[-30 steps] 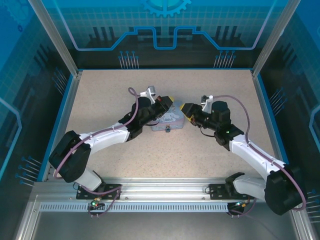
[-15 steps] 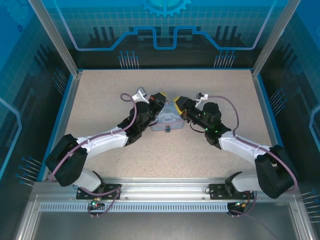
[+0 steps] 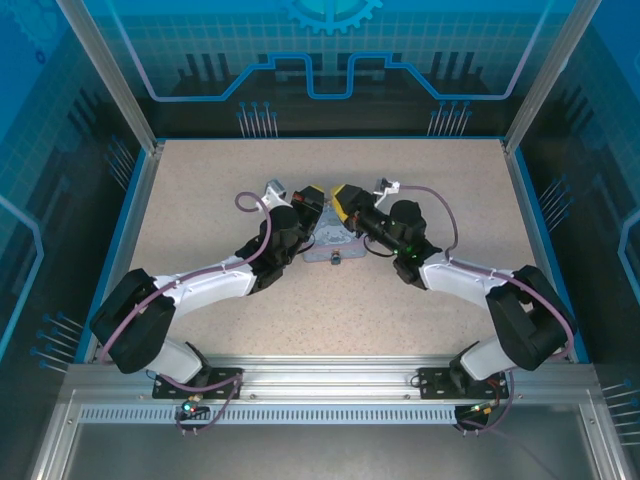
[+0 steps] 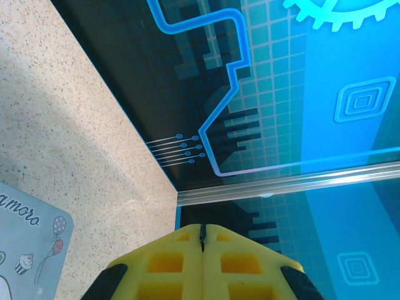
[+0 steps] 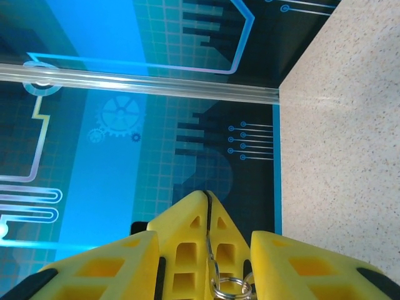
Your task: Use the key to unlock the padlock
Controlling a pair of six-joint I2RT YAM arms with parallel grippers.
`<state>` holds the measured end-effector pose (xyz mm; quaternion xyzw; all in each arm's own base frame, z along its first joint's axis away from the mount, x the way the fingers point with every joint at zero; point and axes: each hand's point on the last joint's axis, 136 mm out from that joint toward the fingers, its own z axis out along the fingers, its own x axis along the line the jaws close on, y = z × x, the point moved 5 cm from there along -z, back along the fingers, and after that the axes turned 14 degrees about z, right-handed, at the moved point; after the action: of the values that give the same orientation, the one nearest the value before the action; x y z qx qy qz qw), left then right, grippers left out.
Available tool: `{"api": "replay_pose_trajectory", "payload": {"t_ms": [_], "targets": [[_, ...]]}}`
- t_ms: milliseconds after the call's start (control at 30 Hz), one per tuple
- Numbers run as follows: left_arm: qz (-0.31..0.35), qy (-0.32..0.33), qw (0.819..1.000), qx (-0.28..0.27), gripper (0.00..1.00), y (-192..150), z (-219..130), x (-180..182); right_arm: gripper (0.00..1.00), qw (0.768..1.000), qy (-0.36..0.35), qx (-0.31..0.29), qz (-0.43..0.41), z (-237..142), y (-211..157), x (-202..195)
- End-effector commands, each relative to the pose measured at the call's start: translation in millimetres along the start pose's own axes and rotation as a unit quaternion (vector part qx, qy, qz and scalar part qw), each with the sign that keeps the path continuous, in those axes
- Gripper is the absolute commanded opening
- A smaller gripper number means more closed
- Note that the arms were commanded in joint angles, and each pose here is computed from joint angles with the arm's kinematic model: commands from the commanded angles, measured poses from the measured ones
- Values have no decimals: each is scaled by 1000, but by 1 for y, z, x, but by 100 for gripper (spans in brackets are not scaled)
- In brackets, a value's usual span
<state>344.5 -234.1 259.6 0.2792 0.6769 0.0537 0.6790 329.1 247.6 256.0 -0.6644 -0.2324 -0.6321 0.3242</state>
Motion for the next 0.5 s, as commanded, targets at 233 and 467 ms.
{"api": "replay_pose_trajectory", "payload": {"t_ms": [233,467], "targets": [[-21,-15,999,-26,0,8,-4,-9,38,999,20,24,6,11,-14,5],[-20,-14,999,-26,0,7,-3,-9,26,999,19,26,7,12,-15,4]]}}
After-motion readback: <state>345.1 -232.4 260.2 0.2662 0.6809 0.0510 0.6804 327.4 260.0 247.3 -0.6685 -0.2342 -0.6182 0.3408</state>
